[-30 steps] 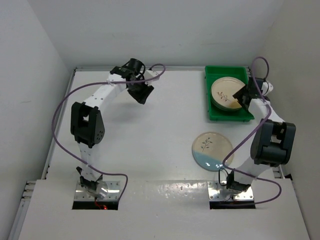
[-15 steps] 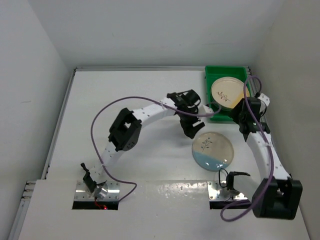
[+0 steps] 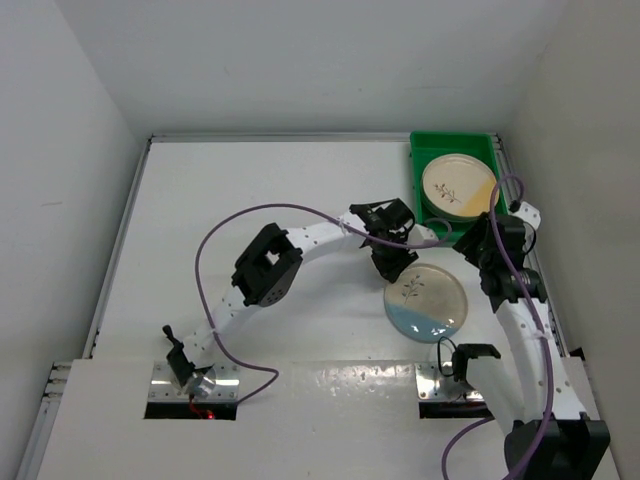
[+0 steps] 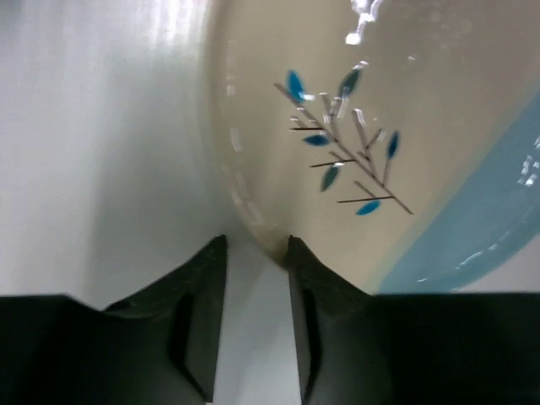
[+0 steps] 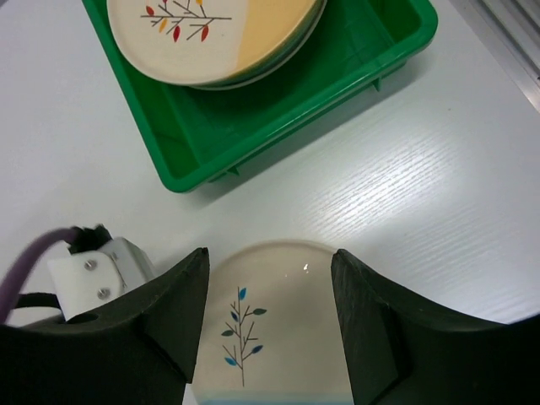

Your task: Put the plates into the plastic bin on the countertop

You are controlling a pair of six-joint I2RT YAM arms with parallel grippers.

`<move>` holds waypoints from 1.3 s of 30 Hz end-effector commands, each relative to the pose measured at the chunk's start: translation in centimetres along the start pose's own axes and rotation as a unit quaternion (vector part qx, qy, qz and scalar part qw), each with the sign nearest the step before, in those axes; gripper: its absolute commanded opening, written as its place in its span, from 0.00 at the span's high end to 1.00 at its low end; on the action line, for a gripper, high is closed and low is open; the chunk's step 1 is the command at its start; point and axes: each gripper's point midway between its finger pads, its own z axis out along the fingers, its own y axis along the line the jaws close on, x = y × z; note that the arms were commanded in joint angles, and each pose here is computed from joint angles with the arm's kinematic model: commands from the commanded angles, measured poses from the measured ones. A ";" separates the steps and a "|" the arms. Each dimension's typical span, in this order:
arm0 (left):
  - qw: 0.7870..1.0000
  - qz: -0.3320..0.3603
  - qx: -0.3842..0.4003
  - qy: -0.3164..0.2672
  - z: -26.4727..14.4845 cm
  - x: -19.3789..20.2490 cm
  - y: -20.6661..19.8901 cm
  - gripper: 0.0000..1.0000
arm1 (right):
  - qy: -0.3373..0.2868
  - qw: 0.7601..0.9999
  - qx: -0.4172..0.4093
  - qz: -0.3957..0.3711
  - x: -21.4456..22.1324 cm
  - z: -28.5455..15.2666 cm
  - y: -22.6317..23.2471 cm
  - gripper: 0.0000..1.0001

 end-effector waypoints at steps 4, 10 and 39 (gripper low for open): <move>0.995 -0.033 0.008 0.092 2.2 6.9 -0.8 0.81 | -0.016 1.000 0.009 -0.015 -1.3 -0.6 -0.2 0.41; 0.985 -0.043 -0.122 0.117 -4.3 10.5 8.3 0.91 | -0.018 1.000 -0.012 -0.005 -1.0 -0.1 0.6 0.40; 0.987 -0.023 -0.155 -0.016 -22.5 8.1 14.3 1.00 | 0.242 0.837 -0.446 -0.204 13.5 0.9 19.2 0.23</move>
